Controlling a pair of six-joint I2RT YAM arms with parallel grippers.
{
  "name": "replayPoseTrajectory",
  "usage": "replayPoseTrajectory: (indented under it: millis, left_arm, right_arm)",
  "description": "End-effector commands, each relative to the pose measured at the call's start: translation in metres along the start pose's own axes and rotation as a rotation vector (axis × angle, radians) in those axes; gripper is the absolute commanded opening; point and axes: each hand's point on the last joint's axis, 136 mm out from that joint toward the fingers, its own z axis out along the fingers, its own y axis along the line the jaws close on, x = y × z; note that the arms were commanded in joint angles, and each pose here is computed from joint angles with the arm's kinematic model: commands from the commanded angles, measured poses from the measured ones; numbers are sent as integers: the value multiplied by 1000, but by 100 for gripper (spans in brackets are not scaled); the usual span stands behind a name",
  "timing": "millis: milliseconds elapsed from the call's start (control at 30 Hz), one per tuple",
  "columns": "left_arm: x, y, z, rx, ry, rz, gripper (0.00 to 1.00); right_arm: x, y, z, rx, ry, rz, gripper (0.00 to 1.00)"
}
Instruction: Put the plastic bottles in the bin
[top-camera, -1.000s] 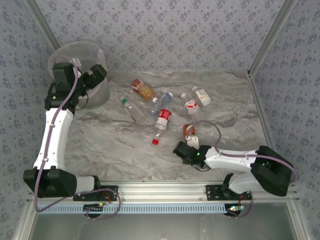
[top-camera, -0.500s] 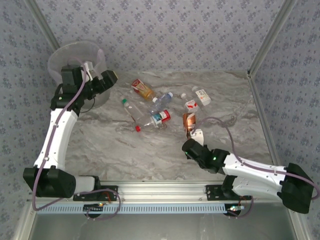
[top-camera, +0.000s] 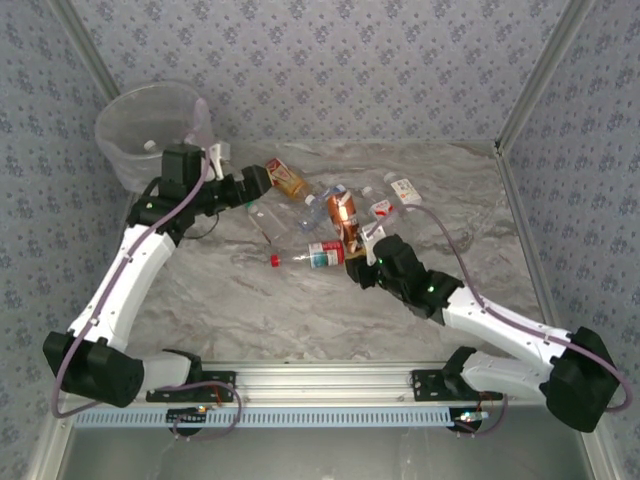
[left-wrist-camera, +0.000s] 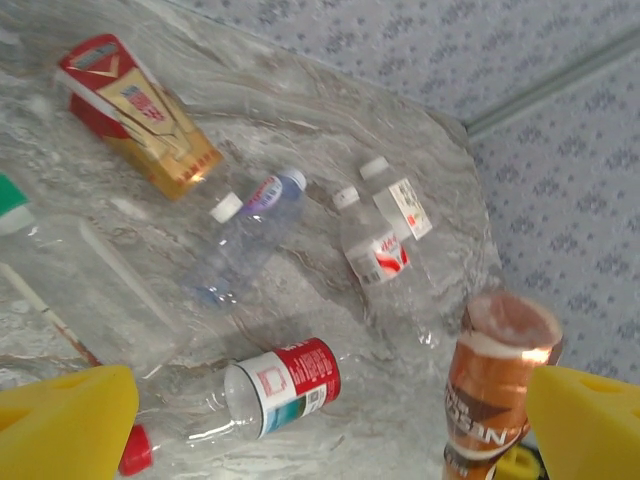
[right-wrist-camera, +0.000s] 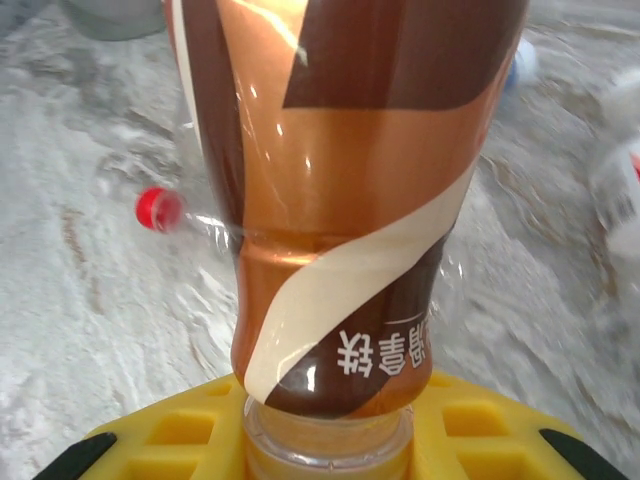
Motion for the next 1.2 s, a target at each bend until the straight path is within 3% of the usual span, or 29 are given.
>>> replayPoseTrajectory:
  millis: [0, 333, 633, 767, 967, 1167]
  left_arm:
    - [5, -15, 5, 13, -11, 107, 99]
    - [12, -66, 23, 299, 56, 53, 99]
    - [13, -102, 26, 515, 114, 69, 100]
    - [6, -91, 33, 435, 54, 50, 99]
    - [8, -93, 31, 453, 50, 50, 75]
    - [12, -95, 27, 481, 48, 68, 59]
  right_arm:
    - [-39, 34, -3, -202, -52, -96, 0]
    - [-80, 72, -5, -416, -115, -147, 0]
    - [-102, 91, -12, -513, -143, -170, 0]
    - [-109, 96, -12, -515, -160, -179, 0]
    - [-111, 97, -9, -482, -169, -163, 0]
    - [-116, 86, -3, -410, -190, -127, 0]
